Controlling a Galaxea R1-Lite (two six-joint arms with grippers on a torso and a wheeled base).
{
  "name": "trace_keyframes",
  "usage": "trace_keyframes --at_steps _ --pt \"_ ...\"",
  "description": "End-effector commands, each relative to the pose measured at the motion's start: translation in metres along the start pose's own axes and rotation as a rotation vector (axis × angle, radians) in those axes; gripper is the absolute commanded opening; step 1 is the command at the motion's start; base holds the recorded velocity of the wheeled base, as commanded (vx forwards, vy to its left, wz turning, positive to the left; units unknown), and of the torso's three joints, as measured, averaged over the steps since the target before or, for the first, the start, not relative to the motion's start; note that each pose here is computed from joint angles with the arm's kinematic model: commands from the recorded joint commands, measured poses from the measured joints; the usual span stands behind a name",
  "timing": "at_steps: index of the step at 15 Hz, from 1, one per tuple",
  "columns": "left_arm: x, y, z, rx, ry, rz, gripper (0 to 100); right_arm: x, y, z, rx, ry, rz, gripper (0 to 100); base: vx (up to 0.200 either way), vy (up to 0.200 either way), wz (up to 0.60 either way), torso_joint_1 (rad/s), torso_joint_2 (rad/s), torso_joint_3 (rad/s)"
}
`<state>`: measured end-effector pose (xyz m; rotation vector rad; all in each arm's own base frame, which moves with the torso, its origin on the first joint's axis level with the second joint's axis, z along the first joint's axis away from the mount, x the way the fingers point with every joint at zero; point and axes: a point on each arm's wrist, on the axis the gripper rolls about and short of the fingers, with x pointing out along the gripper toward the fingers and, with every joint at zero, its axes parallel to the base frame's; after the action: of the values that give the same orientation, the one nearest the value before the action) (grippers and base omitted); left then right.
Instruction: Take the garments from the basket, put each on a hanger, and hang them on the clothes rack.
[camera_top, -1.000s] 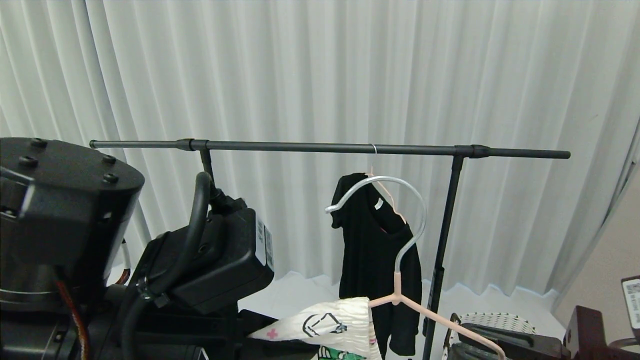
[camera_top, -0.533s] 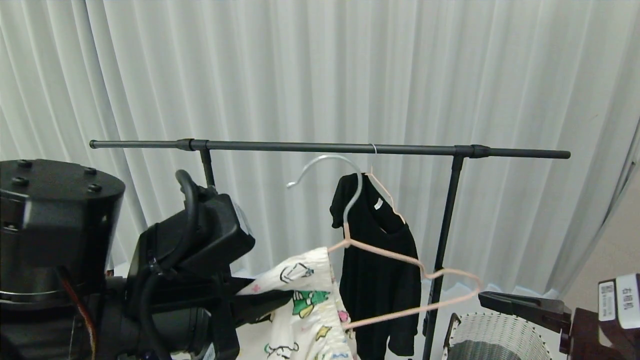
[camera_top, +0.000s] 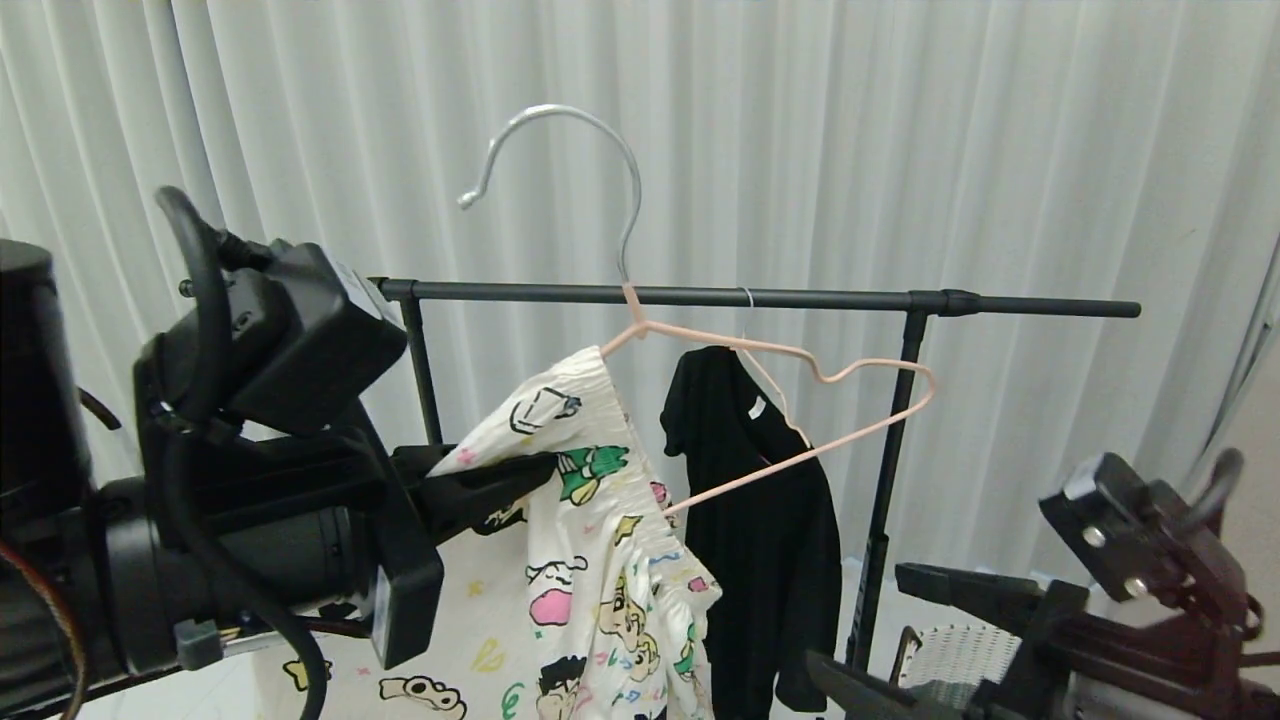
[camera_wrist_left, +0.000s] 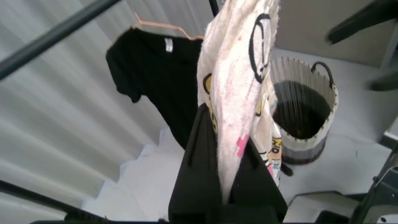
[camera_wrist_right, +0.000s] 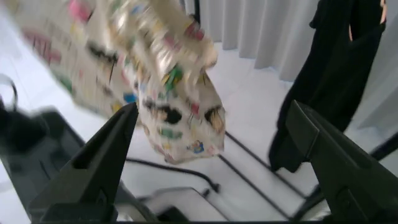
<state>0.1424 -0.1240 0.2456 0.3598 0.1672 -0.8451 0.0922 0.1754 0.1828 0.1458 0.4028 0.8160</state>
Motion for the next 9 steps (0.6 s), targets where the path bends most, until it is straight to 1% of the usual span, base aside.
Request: trace_keyframes --at_steps 1,2,4,7,9 --pt "-0.012 0.000 0.005 0.004 -0.041 0.011 0 0.044 0.002 0.013 0.097 0.010 -0.060 100 0.000 0.000 0.00 0.000 0.00 0.000" --pt "-0.013 0.000 0.006 0.005 -0.046 0.011 0 0.056 0.005 0.017 0.125 0.008 -0.065 100 0.000 0.000 0.00 0.000 0.00 0.000" --pt "-0.014 0.000 0.006 0.006 -0.050 0.011 0 0.071 0.009 0.016 0.130 0.021 -0.067 100 0.000 0.000 0.00 0.000 0.00 0.000" --pt "-0.015 0.000 0.010 0.008 -0.062 0.013 0 0.070 0.026 0.001 0.101 0.076 -0.013 100 0.000 0.000 0.00 0.000 0.00 0.000" --pt "-0.016 0.001 0.012 0.008 -0.072 0.012 0 0.070 0.028 -0.006 0.088 0.099 -0.008 100 0.000 0.000 0.00 0.000 0.00 0.000"
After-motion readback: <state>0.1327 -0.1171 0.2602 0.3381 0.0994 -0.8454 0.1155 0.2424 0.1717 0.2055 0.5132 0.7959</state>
